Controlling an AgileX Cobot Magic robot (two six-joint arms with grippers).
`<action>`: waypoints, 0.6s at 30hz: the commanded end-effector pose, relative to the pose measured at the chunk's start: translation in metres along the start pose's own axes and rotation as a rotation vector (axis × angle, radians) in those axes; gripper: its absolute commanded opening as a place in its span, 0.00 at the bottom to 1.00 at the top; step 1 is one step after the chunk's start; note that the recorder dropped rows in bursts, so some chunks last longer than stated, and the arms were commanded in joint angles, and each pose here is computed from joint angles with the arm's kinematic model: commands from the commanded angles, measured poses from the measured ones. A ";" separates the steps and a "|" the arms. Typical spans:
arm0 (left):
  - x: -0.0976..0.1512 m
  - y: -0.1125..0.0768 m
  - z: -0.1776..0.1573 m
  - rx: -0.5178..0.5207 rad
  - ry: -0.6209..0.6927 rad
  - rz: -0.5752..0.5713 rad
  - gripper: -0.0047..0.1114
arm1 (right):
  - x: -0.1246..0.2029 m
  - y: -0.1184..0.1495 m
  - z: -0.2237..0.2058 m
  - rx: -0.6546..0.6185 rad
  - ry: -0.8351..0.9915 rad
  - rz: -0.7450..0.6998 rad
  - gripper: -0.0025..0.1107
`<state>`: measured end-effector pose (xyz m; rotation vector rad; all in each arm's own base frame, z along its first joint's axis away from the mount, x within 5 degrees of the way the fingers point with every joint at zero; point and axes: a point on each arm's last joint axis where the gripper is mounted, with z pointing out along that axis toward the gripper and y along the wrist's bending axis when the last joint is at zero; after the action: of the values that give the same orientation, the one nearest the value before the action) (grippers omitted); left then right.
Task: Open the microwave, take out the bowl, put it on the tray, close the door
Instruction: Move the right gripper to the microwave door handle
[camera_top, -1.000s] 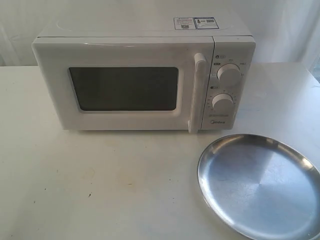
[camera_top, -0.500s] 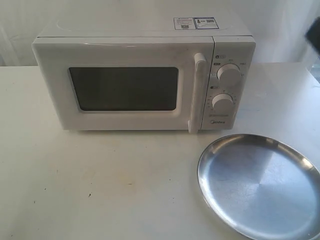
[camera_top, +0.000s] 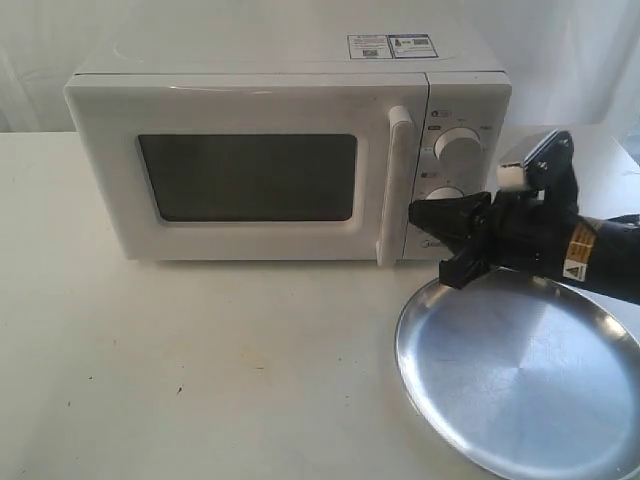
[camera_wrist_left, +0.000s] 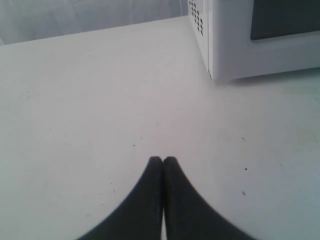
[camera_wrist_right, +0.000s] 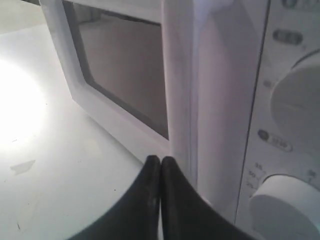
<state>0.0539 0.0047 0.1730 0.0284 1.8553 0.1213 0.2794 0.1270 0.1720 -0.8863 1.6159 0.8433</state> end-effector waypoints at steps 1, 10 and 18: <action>-0.001 0.000 0.000 0.002 -0.006 -0.009 0.04 | 0.021 -0.012 0.020 -0.103 0.005 -0.052 0.06; -0.001 0.000 0.000 0.002 -0.006 -0.009 0.04 | 0.014 -0.023 0.028 -0.097 -0.023 -0.098 0.53; -0.001 0.000 0.000 0.002 -0.006 -0.009 0.04 | 0.000 -0.025 0.028 -0.089 -0.041 -0.151 0.48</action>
<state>0.0539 0.0047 0.1730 0.0284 1.8553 0.1213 0.3000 0.1418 0.1467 -1.1374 1.4897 0.8987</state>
